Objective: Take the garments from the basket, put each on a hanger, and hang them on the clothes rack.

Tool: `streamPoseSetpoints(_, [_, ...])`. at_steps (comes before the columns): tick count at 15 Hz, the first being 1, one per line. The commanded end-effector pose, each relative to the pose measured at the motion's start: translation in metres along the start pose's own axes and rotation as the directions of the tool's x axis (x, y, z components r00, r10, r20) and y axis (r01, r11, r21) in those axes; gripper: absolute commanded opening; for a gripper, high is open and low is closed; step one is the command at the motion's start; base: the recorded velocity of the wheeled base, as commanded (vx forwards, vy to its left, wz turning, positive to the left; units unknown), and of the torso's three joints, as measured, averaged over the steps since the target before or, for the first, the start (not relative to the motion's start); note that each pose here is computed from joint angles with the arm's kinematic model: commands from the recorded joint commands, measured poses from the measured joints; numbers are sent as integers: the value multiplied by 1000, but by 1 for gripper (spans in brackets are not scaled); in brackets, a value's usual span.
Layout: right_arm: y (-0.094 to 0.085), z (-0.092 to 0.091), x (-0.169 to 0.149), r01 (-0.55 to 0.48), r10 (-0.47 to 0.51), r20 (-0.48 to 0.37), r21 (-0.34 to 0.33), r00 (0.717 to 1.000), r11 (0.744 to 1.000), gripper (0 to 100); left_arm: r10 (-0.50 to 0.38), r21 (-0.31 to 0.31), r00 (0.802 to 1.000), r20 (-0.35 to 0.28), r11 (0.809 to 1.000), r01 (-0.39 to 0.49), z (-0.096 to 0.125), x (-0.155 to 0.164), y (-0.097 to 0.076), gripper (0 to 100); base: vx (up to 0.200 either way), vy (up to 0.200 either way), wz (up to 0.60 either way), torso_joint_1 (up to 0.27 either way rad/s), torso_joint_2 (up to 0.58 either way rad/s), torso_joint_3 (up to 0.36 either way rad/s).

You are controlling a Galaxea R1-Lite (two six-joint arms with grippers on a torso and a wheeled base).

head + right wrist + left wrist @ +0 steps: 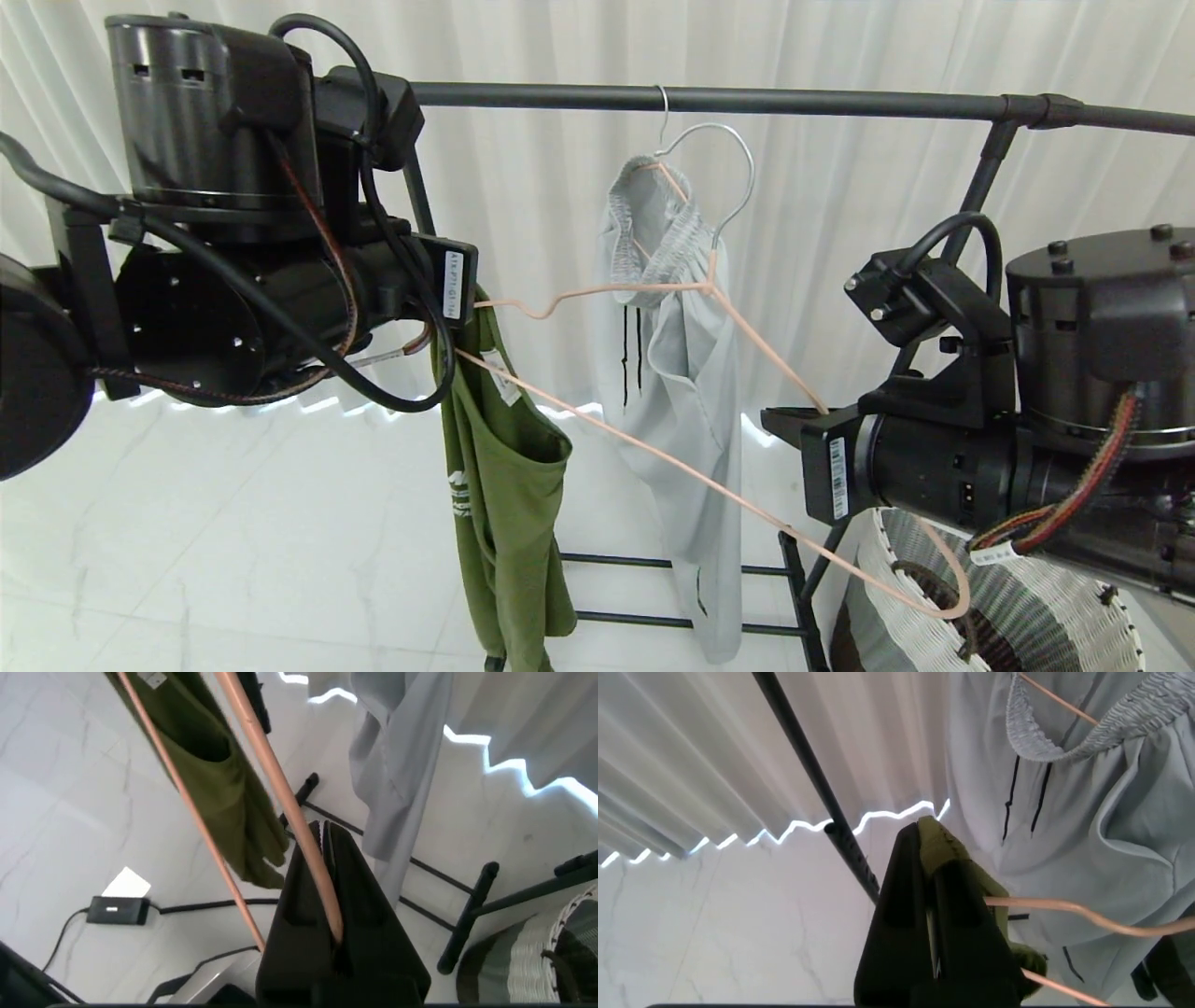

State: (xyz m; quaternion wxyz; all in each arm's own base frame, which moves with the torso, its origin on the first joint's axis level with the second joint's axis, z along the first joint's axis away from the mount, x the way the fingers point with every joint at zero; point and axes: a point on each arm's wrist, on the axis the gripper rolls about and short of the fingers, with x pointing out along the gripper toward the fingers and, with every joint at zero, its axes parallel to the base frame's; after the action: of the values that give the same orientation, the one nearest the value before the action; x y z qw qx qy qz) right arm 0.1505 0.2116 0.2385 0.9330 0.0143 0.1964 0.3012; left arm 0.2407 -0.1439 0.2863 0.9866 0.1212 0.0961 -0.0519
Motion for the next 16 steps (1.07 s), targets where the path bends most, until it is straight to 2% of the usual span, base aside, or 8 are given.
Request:
streamPoseSetpoints(1, [0,0,0,3,-3,2,1,1000,1000,0,-1,-3,1000,7,1000,1,2,-3,1,0,0,0,0,0,0,0])
streamPoseSetpoints(4, [6,8,7,-6,5,47,12,999,1000,0,-64,2,997,33,998,64,6,-14,-13,0,0,0,0,0,0,0])
streamPoseSetpoints(8, [18,6,9,-44,44,39,-3,998,999,0,-107,-26,993,58,994,109,12,-22,-24,0,0,0,0,0,0,0])
streamPoseSetpoints(13, [33,-5,17,-82,82,6,-29,997,996,0,-102,-52,990,96,993,108,24,-24,-21,0,0,0,0,0,0,0])
streamPoseSetpoints(16, [31,-6,16,-64,64,-3,-30,998,998,0,-82,-58,992,95,994,88,25,-22,-16,0,0,0,0,0,0,0])
